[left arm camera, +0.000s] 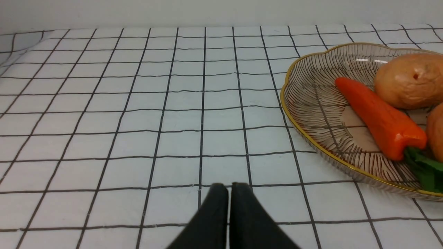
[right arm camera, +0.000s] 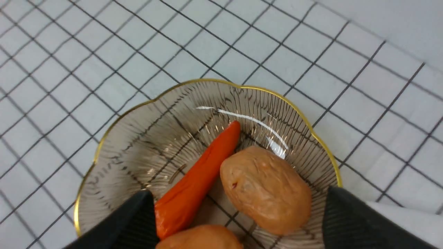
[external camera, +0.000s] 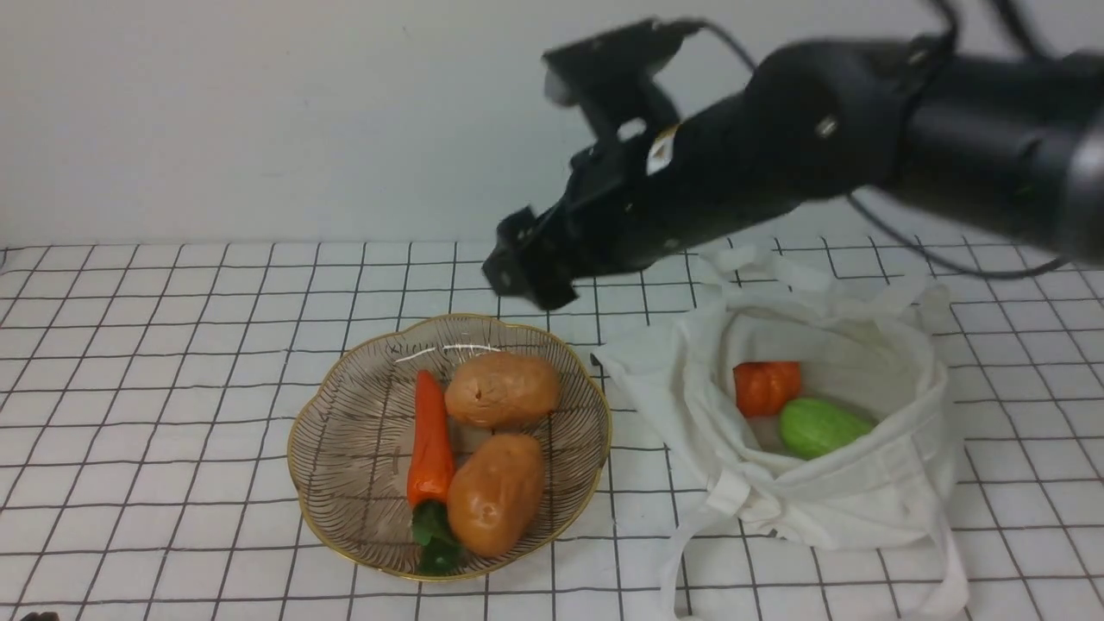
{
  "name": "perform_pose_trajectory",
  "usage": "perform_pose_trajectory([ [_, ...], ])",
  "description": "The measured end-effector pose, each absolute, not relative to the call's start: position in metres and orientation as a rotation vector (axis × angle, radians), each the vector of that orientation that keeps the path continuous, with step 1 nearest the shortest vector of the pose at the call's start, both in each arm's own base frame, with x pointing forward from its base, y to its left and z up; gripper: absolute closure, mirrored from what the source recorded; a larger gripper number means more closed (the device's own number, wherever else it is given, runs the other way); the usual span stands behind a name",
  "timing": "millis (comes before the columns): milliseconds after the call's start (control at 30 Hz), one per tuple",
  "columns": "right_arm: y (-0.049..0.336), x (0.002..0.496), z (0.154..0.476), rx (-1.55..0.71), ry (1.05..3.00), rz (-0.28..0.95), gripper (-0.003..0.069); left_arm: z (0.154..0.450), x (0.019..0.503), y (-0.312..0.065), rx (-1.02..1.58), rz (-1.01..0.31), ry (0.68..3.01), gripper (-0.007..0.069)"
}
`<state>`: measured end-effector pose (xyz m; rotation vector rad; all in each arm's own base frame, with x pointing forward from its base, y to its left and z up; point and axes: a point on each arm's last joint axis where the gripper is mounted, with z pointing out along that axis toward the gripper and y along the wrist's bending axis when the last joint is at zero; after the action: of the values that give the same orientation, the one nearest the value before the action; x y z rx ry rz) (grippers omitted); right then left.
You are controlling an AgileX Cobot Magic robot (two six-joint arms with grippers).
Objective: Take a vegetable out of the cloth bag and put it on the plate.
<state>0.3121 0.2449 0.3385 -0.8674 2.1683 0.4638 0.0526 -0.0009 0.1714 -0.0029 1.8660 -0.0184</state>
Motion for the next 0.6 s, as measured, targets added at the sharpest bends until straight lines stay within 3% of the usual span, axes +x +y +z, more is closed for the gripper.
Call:
perform_pose_trajectory([
  [100,0.210,0.275,0.397,-0.957,2.176,0.385,0.0312,0.171,0.053,-0.001,-0.003,-0.018,1.866,0.0633],
  [267,0.163,0.224,0.439,-0.989,2.201,0.241,0.0564,0.171,0.053,-0.001,-0.003,-0.018,1.866,0.0633],
  [333,0.146,0.207,0.450,-0.933,2.183,0.217,0.0630,0.171,0.053,-0.001,-0.003,-0.018,1.866,0.0633],
  [600,0.091,0.134,0.431,-0.804,2.219,0.231,0.0673,0.171,0.053,-0.001,-0.003,-0.018,1.866,0.0633],
])
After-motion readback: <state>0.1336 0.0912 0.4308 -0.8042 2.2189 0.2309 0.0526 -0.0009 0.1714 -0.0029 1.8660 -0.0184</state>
